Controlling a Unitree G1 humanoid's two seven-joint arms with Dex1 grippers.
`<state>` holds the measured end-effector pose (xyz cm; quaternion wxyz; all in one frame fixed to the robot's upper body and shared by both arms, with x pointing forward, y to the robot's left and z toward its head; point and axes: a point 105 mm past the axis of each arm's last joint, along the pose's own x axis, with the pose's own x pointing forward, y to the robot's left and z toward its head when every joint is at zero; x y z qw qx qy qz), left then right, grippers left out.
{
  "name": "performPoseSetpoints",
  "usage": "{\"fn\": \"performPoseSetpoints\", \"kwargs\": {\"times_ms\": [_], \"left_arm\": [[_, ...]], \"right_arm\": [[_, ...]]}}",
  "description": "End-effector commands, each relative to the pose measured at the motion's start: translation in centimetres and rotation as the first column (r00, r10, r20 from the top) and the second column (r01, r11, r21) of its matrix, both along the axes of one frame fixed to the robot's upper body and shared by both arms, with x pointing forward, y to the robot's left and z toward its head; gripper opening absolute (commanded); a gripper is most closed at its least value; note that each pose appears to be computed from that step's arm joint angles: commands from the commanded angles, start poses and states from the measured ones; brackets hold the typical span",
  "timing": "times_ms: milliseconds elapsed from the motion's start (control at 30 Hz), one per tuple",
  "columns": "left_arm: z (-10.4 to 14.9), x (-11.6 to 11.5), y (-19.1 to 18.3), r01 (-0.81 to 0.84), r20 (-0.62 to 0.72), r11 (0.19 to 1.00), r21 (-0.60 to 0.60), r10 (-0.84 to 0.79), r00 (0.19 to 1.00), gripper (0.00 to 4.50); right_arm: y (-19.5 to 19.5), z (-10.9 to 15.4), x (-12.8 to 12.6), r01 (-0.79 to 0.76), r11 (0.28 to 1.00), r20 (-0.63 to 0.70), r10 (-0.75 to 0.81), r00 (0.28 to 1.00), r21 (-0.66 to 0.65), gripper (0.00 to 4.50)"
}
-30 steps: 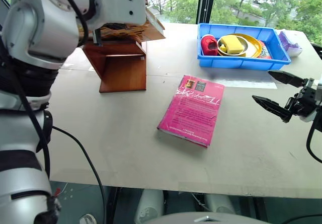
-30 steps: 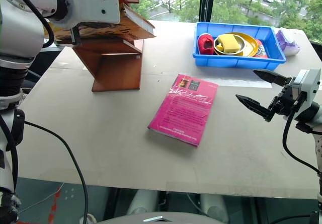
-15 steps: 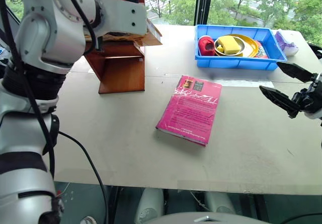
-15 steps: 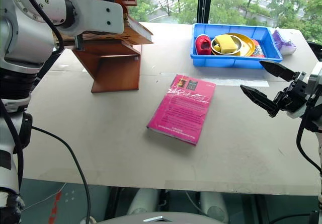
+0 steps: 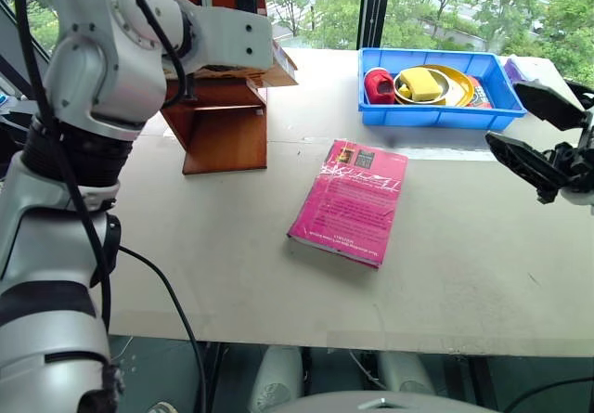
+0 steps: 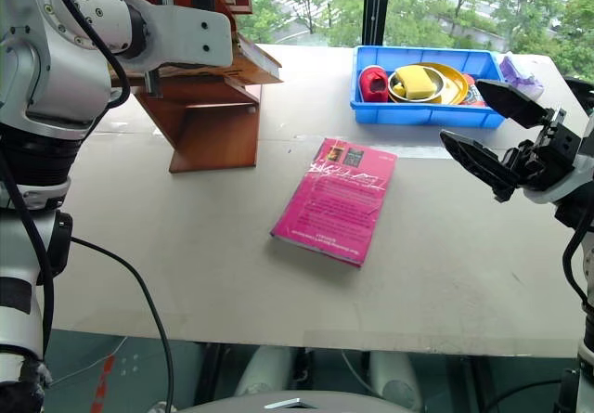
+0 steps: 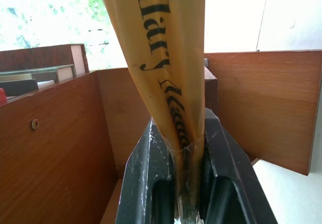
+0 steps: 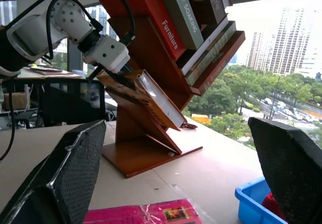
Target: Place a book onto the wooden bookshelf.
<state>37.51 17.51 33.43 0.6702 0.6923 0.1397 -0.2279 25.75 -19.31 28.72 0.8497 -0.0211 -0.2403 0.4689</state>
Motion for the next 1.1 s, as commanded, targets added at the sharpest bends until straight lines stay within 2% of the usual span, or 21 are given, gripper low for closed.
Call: {"fn": "performPoseSetpoints", "kwargs": {"times_ms": [33, 167, 200, 300, 400, 567, 633, 733, 833, 867, 933, 967, 1033, 1100], "left_arm": [[-0.6, 0.5, 1.1, -0.037, -0.027, 0.999, -0.032, 0.036, 0.999, 0.04], [-0.5, 0.2, 1.0, -0.023, -0.043, 0.998, -0.051, 0.021, 0.999, 0.04], [0.0, 0.1, 0.9, -0.018, -0.024, 0.998, -0.06, 0.016, 1.0, 1.04], [2.0, -0.5, 0.2, 0.02, 0.042, 0.994, -0.11, -0.016, 0.999, 2.4], [2.8, -2.6, 0.5, 0.046, -0.006, 0.977, -0.209, -0.049, 0.999, 3.78], [3.9, -6.6, 1.0, 0.095, -0.035, 0.89, -0.447, -0.123, 0.992, 3.78], [4.2, -8.0, 0.7, 0.104, -0.046, 0.816, -0.569, -0.158, 0.986, 3.78], [3.8, -10.1, -0.6, 0.141, -0.073, 0.714, -0.686, -0.26, 0.963, 3.78], [2.9, -11.8, -1.8, 0.125, -0.116, 0.572, -0.81, -0.366, 0.923, 3.78], [2.1, -12.4, -2.4, 0.116, -0.123, 0.507, -0.854, -0.414, 0.902, 3.78], [0.5, -12.6, -3.1, 0.118, -0.107, 0.442, -0.889, -0.452, 0.886, 3.78], [-2.0, -12.1, -3.1, 0.103, -0.12, 0.475, -0.874, -0.417, 0.901, 3.78], [-5.1, -11.8, -3.0, 0.1, -0.123, 0.508, -0.856, -0.388, 0.913, 3.78], [-6.8, -11.2, -2.7, 0.063, -0.09, 0.407, -0.911, -0.345, 0.934, 3.78]], "right_arm": [[0.5, 1.3, -0.8, -0.034, 0.999, 0.049, 0.034, 0.998, 0.002, 4.5], [0.9, 1.4, -0.9, -0.055, 0.998, 0.051, 0.054, 0.997, 0.017, 4.5], [1.0, 1.3, -0.9, -0.056, 0.998, 0.048, 0.055, 0.997, 0.018, 4.5], [1.0, 1.1, -1.0, -0.056, 0.998, 0.044, 0.056, 0.997, 0.017, 4.5], [0.9, 1.2, -1.0, -0.05, 0.999, 0.044, 0.049, 0.998, 0.017, 4.5], [0.5, 1.0, -1.0, -0.037, 0.999, 0.031, 0.036, 0.999, 0.004, 4.5], [0.3, 1.0, -0.8, -0.031, 1.0, 0.024, 0.031, 0.999, 0.0, 4.5], [0.1, 1.0, -0.7, -0.025, 1.0, 0.009, 0.025, 1.0, -0.012, 4.5], [-0.2, 1.0, -0.6, -0.021, 1.0, -0.004, 0.021, 1.0, -0.02, 4.5], [-0.3, 0.9, -0.5, -0.017, 0.999, -0.012, 0.017, 1.0, -0.029, 4.5], [-0.5, 0.8, -0.5, -0.009, 0.999, -0.025, 0.008, 1.0, -0.039, 4.5], [-0.7, 0.7, -0.5, 0.002, 0.999, -0.037, -0.003, 0.999, -0.044, 4.5], [-1.0, 0.5, -0.5, 0.017, 0.999, -0.053, -0.019, 0.998, -0.048, 4.5], [-1.7, -0.4, -0.6, 0.048, 0.996, -0.091, -0.055, 0.994, -0.075, 4.5]]}}
